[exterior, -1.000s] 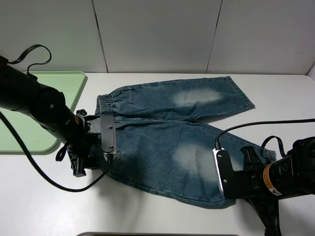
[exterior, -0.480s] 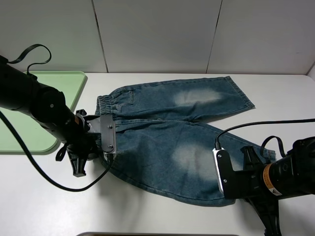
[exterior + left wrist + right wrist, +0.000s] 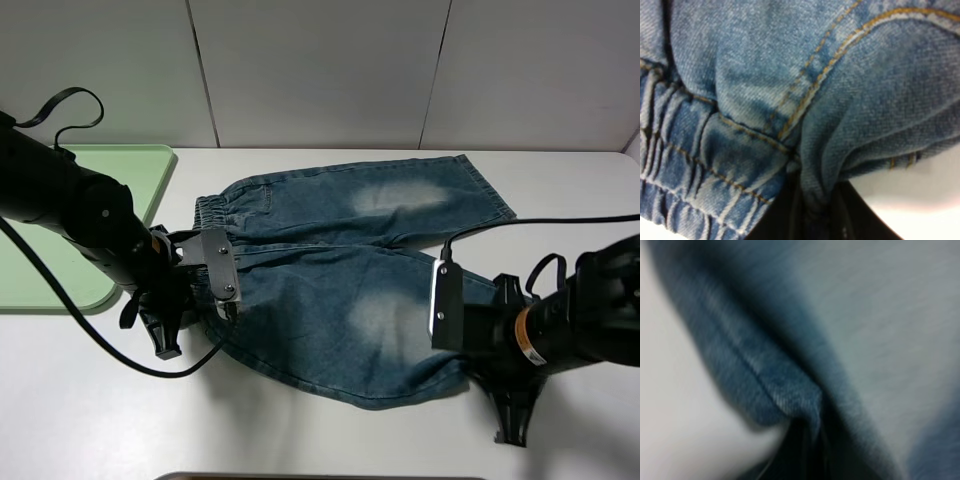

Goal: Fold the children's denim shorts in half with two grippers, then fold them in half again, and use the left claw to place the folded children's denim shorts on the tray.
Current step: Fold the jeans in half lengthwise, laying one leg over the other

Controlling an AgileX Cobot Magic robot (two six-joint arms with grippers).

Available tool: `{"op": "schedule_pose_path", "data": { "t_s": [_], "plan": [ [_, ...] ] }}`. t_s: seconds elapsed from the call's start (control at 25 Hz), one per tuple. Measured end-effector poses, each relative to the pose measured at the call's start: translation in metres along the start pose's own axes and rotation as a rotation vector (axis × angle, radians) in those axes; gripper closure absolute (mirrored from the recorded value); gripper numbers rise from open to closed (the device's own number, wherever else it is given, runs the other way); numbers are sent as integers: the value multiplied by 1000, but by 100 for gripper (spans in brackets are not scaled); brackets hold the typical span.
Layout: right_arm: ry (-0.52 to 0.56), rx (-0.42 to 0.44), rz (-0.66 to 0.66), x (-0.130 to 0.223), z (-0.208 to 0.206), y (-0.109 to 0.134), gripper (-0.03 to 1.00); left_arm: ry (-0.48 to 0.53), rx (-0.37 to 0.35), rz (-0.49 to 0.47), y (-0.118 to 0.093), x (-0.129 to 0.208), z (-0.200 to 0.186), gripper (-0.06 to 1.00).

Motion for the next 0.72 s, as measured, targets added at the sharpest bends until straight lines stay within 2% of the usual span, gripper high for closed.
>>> {"op": "schedule_pose_path", "data": {
  "t_s": [0.12,0.24,0.36,0.48,0.72],
  "plan": [
    [-8,45,164,-14,-5,-20,99,4,4,-36,-1,1,0,85],
    [37,78,254,-18,-10,-34,99,3,3,-61,0,0,-2,85],
    [90,102,281,-18,-15,-44,99,-12,-8,-87,1,-1,-12,85],
    [112,122,289,-19,-20,-50,99,-63,-49,-109,5,-7,-30,85],
    [35,202,309,-28,-46,-66,99,-212,-160,-176,17,-20,-69,85]
  ]
}}
Point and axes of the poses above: a point on each arm's last joint axis where the gripper is mounted, z pointing out along that axis toward the gripper, y along the wrist's bending axis when the last joint is at zero, x = y × z, the point moved 4 cm from there along z, pointing out along that axis toward the gripper, and after that the axes turned 2 degrees about -z, right-handed, at the moved point
